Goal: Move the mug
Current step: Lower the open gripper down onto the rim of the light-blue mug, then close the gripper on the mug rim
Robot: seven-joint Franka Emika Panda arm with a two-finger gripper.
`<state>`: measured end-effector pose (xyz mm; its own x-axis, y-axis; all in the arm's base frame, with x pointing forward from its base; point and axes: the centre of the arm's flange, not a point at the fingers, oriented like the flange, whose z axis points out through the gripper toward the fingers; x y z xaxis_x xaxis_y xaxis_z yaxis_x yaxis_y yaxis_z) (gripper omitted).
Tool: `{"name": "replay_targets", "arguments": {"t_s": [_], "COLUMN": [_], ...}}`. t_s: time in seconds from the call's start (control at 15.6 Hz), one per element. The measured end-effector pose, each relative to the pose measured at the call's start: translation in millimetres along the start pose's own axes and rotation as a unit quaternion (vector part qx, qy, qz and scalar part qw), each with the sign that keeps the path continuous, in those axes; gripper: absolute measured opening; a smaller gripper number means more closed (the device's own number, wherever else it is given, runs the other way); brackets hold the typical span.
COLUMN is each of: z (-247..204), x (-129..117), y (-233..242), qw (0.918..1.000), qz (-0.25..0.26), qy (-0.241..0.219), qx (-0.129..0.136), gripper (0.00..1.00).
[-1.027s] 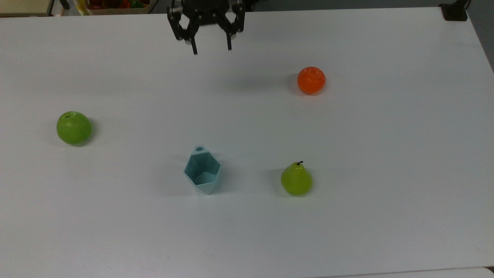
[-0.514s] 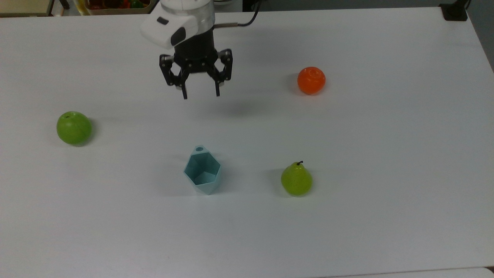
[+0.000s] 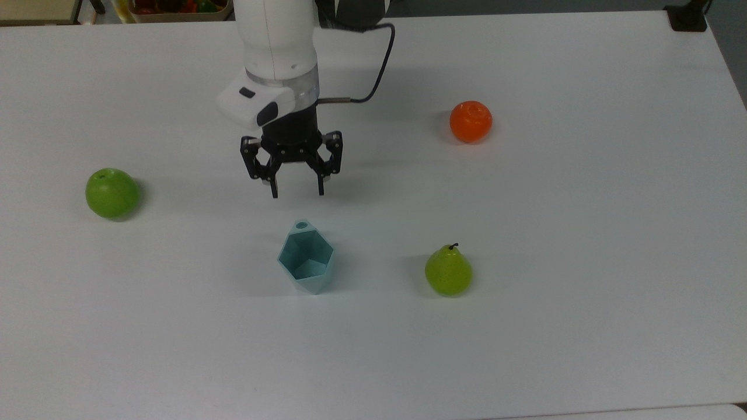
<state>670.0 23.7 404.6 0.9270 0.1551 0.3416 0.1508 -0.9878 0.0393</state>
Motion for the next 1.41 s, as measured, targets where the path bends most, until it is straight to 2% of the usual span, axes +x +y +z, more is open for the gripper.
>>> {"name": "replay_targets", "arguments": {"t_s": [0.19, 0.45, 1.03, 1.16, 1.22, 1.28, 1.41], "z": [22, 41, 71, 73, 74, 74, 73], "x": [2, -1, -1, 0, 0, 1, 4], "y": [0, 0, -6, -8, -9, -9, -9], "qw": [0.9997, 0.9998, 0.9985, 0.9985, 0.9984, 0.9984, 0.9982], "qz": [0.000, -0.001, -0.006, -0.008, -0.008, -0.008, -0.008], "qy": [0.023, 0.021, 0.054, 0.054, 0.054, 0.055, 0.058], "qx": [-0.005, -0.006, -0.011, -0.011, -0.011, -0.011, -0.011], "gripper": [0.71, 0.71, 0.70, 0.60, 0.59, 0.52, 0.50]}}
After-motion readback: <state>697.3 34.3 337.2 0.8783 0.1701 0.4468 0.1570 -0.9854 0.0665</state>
